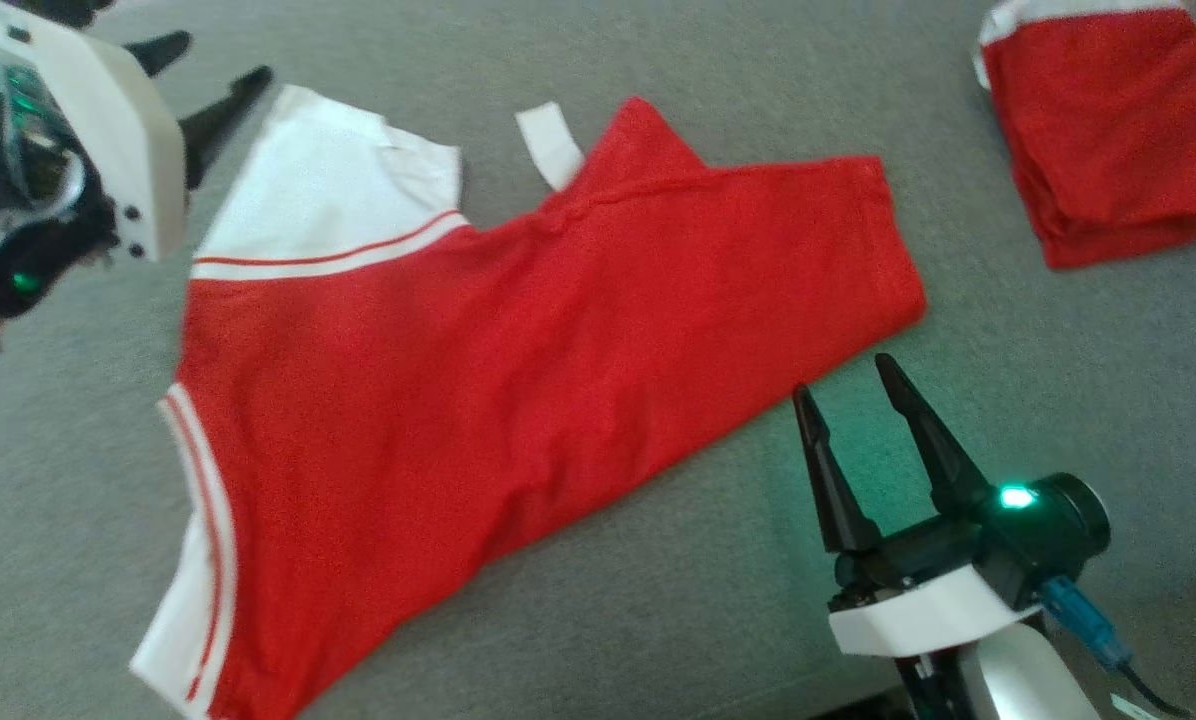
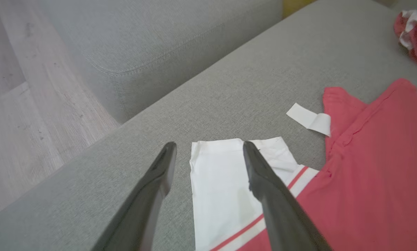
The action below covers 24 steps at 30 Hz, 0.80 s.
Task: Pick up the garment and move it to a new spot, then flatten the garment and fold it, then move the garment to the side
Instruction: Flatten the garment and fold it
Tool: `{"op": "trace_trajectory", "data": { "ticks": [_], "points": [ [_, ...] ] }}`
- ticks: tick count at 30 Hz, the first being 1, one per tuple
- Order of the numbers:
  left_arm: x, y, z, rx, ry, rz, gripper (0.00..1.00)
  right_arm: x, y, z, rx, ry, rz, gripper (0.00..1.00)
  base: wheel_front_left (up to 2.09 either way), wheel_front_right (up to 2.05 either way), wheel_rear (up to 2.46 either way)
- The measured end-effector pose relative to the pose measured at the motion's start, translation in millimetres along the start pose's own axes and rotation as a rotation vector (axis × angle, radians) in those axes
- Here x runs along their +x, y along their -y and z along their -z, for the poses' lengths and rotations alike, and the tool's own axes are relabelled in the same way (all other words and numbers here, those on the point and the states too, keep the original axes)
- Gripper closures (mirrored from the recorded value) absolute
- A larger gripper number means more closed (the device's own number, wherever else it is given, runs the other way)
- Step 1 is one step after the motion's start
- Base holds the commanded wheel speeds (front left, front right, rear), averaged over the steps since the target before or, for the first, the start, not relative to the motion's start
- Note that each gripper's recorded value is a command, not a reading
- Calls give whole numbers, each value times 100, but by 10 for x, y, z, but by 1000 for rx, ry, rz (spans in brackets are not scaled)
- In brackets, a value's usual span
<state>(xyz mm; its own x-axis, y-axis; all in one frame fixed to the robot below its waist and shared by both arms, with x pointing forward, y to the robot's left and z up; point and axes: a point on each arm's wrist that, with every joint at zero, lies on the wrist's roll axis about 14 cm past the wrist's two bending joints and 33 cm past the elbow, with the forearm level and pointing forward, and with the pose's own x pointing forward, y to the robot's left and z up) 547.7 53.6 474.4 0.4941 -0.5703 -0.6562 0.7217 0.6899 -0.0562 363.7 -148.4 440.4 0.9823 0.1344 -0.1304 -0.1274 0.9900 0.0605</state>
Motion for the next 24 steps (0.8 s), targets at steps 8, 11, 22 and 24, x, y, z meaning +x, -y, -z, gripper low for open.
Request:
{"op": "trace_trajectory", "data": {
  "ticks": [8, 11, 22, 24],
  "points": [
    [628, -115, 295, 52, -137, 15, 0, -54, 230, 168, 8, -63, 82, 0, 0, 0, 0],
    [768, -183, 369, 79, -175, 10, 0, -57, 291, 202, 9, -76, 103, 0, 0, 0, 0],
    [982, -370, 608, 122, -261, 5, 0, 33, 345, 302, 14, -106, 112, 0, 0, 0, 0],
    [989, -366, 627, 111, -267, 13, 24, 38, 345, 312, 14, -108, 112, 0, 0, 0, 0]
  ]
}}
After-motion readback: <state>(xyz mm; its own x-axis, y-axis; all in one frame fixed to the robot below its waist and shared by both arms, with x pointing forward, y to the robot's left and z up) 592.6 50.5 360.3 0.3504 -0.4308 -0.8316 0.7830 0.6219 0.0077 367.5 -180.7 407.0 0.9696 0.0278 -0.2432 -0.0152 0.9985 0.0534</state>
